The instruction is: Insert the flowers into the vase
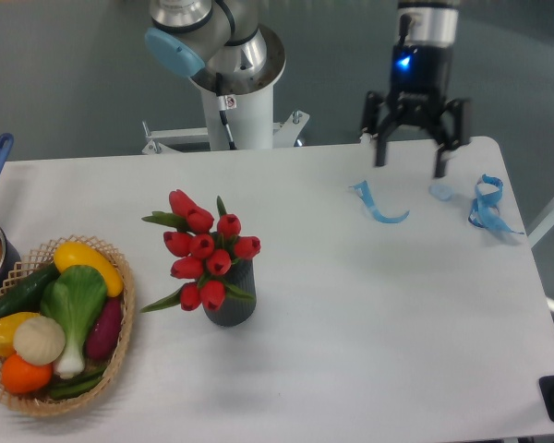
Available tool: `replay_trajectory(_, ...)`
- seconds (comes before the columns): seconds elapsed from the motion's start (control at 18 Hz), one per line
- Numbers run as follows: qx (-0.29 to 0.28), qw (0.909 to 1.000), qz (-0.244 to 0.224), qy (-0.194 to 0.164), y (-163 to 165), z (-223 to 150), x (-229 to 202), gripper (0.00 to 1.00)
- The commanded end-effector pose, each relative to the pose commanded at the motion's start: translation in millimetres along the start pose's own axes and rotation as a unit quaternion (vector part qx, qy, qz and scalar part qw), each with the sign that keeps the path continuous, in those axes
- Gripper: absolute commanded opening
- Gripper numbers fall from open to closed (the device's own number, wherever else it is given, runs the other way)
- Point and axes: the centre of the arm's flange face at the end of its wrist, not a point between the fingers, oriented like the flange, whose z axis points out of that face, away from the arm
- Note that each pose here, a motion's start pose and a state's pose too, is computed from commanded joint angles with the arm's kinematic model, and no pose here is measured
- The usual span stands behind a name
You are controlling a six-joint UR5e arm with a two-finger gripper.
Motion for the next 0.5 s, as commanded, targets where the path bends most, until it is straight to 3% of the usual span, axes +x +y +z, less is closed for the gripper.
replay_trajectory(0.28,-0.099,0.993,0.018,0.062,36,-21,-8,1.0)
replay_trajectory(0.5,-0.122,0.9862,0.033,0.107,86,-56,-2,1.0)
